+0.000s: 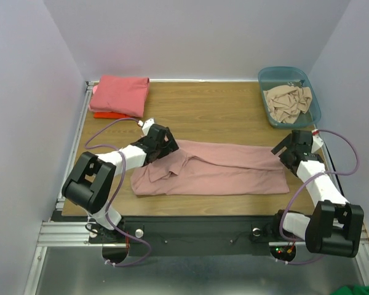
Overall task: Fold and stack the t-shirts
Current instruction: Fold the tshirt
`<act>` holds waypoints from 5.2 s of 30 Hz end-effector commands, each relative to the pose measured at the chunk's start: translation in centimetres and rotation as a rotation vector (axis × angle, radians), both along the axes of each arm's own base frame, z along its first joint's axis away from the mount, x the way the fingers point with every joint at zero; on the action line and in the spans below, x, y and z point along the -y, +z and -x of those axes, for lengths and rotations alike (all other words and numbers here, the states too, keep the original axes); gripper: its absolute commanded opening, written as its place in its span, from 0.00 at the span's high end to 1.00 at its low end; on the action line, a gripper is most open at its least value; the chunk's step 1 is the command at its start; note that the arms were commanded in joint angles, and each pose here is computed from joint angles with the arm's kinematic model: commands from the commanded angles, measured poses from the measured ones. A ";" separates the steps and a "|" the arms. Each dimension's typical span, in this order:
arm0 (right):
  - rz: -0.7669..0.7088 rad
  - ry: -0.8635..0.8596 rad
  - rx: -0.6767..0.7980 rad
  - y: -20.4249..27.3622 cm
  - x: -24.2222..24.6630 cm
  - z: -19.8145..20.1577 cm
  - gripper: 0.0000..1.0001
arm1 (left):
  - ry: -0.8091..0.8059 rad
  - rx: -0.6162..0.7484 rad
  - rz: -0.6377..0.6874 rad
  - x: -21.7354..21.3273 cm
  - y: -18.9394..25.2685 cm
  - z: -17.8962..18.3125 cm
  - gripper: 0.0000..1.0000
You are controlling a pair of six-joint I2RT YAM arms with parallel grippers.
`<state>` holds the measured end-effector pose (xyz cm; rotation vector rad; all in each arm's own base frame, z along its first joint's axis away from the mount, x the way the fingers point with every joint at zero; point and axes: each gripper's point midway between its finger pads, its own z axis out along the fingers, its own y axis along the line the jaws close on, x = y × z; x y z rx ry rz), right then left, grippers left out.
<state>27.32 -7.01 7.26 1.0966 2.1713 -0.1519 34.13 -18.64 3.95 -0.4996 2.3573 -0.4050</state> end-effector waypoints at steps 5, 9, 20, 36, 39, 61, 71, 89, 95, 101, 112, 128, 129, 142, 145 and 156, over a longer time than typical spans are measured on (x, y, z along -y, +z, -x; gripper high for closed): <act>-0.214 0.470 0.252 4.8 -7.9 -4.4 0.00 | -0.072 -0.176 -0.142 -0.5 -3.7 0.2 0.02; -0.269 0.588 0.240 2.2 -10.8 -5.6 0.00 | -0.124 -0.151 -0.159 1.4 -3.1 -3.3 0.02; -0.425 0.589 0.047 -3.8 -17.0 0.6 0.00 | -0.264 -0.074 -0.170 7.5 -1.8 -15.4 0.02; -0.671 1.046 -0.068 -5.1 -31.9 16.7 0.00 | -0.495 0.174 0.477 20.9 3.6 -24.7 0.01; -0.620 1.188 -0.108 -4.6 -34.8 17.7 0.00 | -0.483 0.208 0.521 21.5 4.1 -25.4 0.01; -0.457 1.172 -0.001 1.8 -31.5 16.5 0.00 | -0.767 0.494 0.545 22.0 26.0 -15.3 0.01; -0.464 1.133 -0.236 -2.1 -29.2 19.8 0.00 | -0.571 0.384 0.261 14.7 20.9 4.1 0.02; -0.521 1.087 -0.344 -4.4 -29.0 21.5 0.25 | -0.333 -0.332 0.257 3.4 0.4 26.9 0.02; -0.511 1.069 -0.347 -4.9 -28.9 21.4 0.38 | -0.307 -0.406 0.135 2.1 -1.6 27.5 0.10; -0.491 1.054 -0.359 -5.4 -28.8 21.1 0.65 | -0.344 -0.474 0.104 2.3 -2.4 28.7 0.48; -0.492 1.085 -0.296 -3.9 -29.8 20.1 0.94 | -0.387 -0.393 0.184 4.6 -0.2 27.9 1.00; -0.108 0.859 0.126 4.9 -30.8 6.6 1.00 | -0.206 0.095 0.269 5.7 8.4 16.6 1.00; -0.076 0.826 0.152 5.5 -30.6 5.5 1.00 | -0.193 0.114 0.263 5.5 8.6 15.7 1.00; 0.090 0.583 0.245 7.7 -28.2 -5.4 1.00 | -0.062 0.327 0.057 3.1 12.3 3.5 1.00; 0.089 0.585 0.252 7.7 -27.9 -7.5 1.00 | -0.084 0.323 0.037 3.5 11.9 1.7 1.00; 0.074 0.621 0.188 5.3 -27.8 -13.5 1.00 | -0.075 0.306 -0.047 2.7 10.5 -4.7 1.00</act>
